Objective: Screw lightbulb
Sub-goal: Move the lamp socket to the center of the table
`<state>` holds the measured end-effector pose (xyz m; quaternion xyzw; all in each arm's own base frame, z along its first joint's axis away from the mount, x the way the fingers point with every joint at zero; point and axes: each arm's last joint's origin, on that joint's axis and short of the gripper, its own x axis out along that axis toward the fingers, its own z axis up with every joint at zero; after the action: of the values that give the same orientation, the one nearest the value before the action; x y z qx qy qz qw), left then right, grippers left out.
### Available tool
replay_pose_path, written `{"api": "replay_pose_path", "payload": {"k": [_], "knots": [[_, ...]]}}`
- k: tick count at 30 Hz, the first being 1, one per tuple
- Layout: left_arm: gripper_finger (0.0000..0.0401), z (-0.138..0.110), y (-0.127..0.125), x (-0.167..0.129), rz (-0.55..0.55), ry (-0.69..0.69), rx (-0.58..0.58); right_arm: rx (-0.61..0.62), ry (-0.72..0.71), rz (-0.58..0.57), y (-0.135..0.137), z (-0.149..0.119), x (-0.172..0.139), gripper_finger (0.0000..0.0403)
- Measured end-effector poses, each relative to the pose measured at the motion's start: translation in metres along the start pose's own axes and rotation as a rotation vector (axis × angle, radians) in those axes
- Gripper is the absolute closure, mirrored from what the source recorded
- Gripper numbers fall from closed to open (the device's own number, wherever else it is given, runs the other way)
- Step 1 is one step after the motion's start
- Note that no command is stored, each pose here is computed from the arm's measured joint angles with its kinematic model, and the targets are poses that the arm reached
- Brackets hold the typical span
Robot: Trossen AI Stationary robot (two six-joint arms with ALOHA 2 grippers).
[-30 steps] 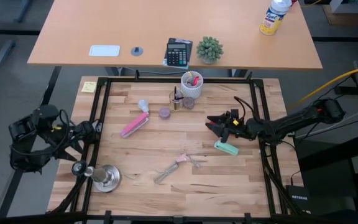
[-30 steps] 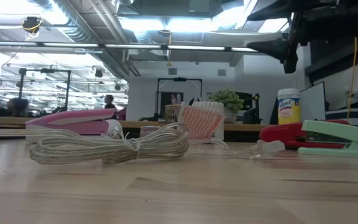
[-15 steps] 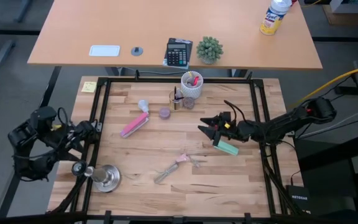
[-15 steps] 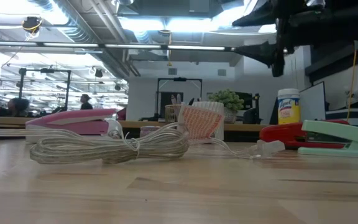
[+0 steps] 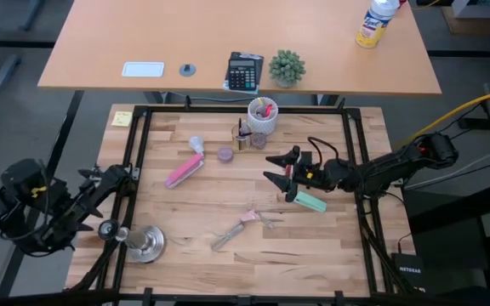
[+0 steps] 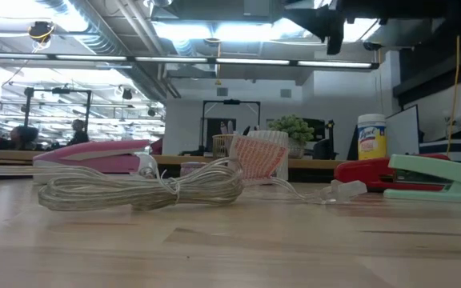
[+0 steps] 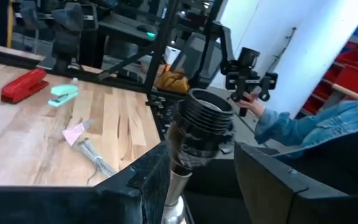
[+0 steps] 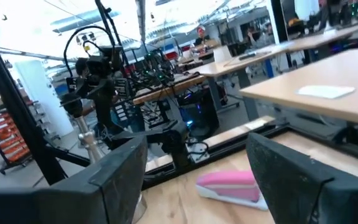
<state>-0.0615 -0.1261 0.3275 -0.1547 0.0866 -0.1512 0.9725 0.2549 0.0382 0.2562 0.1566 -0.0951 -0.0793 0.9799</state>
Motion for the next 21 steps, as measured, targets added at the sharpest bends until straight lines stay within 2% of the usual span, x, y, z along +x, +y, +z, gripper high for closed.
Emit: {"api": "replay_pose_path", "payload": {"k": [8,14,18,20,21], "knots": [[0.0233,-0.003,0.022,-0.006,-0.105,0.067,-0.071,-0.01,-0.004,0.001,0.001,0.002,0.001,0.0123],[0.0233,-0.005,0.04,-0.032,-0.376,0.186,-0.078,-0.008,-0.005,0.001,0.001,0.002,0.001,0.0123],[0.0233,0.003,0.049,-0.061,-0.586,0.241,-0.013,-0.005,-0.006,0.002,0.001,0.002,0.001,0.0123],[0.0233,0.008,0.054,-0.072,-0.634,0.264,-0.032,-0.002,-0.012,0.002,0.001,0.002,0.001,0.0123],[0.0233,0.011,0.057,-0.076,-0.624,0.272,-0.063,0.0,-0.017,0.002,0.001,0.003,0.001,0.0123]]}}
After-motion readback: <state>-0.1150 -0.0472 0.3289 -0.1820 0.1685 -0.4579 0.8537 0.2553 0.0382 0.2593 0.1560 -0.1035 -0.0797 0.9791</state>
